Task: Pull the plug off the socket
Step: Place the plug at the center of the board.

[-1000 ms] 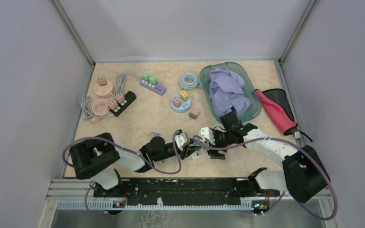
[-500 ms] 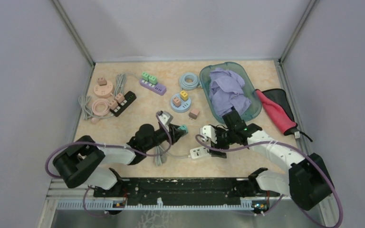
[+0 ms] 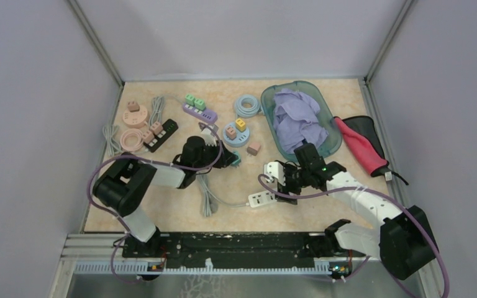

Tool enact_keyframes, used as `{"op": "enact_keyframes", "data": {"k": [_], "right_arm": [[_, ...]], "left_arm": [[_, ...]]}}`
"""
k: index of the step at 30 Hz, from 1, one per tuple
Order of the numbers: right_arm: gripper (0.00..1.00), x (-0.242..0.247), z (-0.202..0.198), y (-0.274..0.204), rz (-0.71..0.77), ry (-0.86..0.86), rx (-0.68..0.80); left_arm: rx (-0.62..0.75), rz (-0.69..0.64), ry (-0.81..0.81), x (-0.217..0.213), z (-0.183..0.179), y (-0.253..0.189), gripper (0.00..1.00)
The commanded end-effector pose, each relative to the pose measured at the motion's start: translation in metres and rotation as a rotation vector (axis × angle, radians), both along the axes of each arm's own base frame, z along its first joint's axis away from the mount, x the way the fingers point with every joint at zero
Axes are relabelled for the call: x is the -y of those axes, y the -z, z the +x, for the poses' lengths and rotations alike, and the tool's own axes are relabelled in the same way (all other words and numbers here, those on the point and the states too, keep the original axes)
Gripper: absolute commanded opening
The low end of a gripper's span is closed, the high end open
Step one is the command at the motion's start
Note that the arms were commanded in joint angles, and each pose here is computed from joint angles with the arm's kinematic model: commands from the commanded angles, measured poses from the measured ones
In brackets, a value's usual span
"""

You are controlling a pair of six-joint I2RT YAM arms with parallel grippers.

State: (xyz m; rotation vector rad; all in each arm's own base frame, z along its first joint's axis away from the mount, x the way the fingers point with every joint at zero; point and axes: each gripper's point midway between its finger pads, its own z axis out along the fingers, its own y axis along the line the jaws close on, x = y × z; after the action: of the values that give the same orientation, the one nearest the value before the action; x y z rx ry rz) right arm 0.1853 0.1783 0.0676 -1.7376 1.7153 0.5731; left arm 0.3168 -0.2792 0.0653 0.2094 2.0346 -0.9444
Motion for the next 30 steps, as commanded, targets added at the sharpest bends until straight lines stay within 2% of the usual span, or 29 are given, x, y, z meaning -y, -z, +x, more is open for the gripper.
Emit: {"op": "enact_keyframes", "data": {"k": [1,4,8,11,13,15,24,30], "right_arm": [[0.81,-0.003,0.012,-0.018,0.029,0.004,0.061],[0.81,-0.003,0.012,-0.018,0.028,0.003,0.063],[0.81,-0.002,0.011,-0.018,0.027,0.001,0.064],[0.81,-0.002,0.011,-0.017,0.026,0.001,0.065],[0.81,-0.002,0.012,-0.018,0.027,0.001,0.066],[0.81,-0.002,0.012,-0.017,0.026,0.001,0.066],[0.81,-0.002,0.012,-0.018,0.026,0.005,0.068],[0.81,-0.005,0.006,-0.018,0.054,-0.028,0.064]], "left_arm": [[-0.128,-0.099,0.038,0.014,0.009,0.001,0.13],[-0.165,-0.123,0.061,0.020,0.015,0.005,0.24],[-0.196,-0.142,0.064,0.021,0.020,0.012,0.47],[-0.183,-0.138,0.056,0.019,0.022,0.010,0.70],[-0.164,-0.125,0.057,0.016,0.023,0.006,0.78],[-0.138,-0.103,0.050,0.012,0.023,0.002,0.83],[0.105,0.009,0.011,-0.022,0.010,-0.045,0.85],[0.179,0.061,-0.004,-0.045,-0.008,-0.067,0.87]]}}
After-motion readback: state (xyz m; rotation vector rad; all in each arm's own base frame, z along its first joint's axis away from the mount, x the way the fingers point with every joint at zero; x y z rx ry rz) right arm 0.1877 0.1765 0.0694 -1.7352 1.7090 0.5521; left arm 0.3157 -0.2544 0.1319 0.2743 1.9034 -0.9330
